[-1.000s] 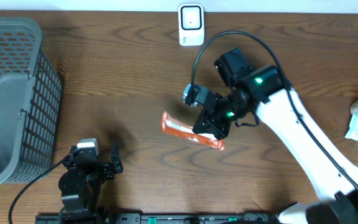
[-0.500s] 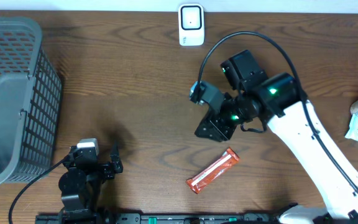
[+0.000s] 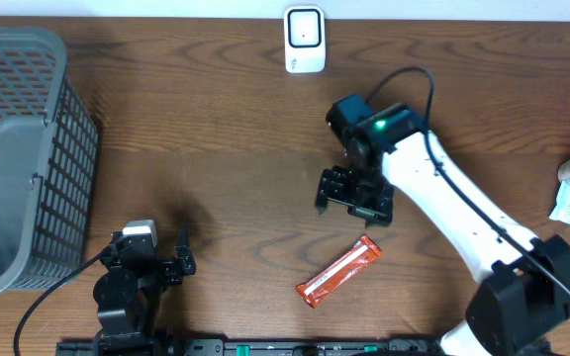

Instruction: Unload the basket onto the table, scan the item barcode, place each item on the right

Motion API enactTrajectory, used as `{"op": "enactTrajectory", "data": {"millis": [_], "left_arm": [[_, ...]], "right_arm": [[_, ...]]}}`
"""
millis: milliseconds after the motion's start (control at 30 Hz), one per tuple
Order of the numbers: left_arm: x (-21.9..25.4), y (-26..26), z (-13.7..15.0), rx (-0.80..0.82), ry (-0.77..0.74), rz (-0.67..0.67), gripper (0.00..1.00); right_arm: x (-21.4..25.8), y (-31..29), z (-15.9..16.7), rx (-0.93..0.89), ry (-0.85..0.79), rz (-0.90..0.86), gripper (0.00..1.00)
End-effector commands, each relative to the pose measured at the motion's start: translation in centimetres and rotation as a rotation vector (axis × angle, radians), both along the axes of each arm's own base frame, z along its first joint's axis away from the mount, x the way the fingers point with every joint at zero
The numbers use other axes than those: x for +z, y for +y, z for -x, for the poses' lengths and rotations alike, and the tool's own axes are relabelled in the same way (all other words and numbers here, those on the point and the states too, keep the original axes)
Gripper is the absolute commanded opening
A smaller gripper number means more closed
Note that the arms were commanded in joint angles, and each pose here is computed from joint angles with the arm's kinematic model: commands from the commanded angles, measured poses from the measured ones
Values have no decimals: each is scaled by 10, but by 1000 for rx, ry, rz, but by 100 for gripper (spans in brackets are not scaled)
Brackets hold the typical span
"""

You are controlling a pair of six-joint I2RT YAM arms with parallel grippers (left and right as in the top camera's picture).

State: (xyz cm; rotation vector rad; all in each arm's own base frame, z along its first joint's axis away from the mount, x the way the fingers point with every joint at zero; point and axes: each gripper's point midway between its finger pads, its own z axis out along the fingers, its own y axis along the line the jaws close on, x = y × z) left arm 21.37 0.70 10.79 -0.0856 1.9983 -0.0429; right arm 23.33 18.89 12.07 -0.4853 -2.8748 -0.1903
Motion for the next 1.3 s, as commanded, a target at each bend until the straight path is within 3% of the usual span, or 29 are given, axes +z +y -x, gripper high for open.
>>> {"op": "enactTrajectory", "data": {"millis": [0,133,200,267,567,967,1067,1267], "left_arm": [[-6,-3,0,-17,12,9,98],[-6,-3,0,-17,12,9,98],[-6,-3,0,-17,12,9,98],[-6,-3,0,-17,12,9,98],[-6,-3,0,-17,12,9,98],[-6,-3,0,-17,12,9,98],[-6,-3,0,-17,12,9,98],[-6,-3,0,-17,12,9,98]], "right_arm": [[-30,-8,12,-302,72,170,99],[-68,-19,30,-330,147,244,97],[-86,-21,39,-356,183,264,77],[-99,-19,41,-375,196,254,72],[-114,-12,35,-413,179,244,74],[-119,-20,74,-434,246,368,75],[-125,-30,86,-475,269,414,68],[-149,-28,93,-519,275,356,34]]}}
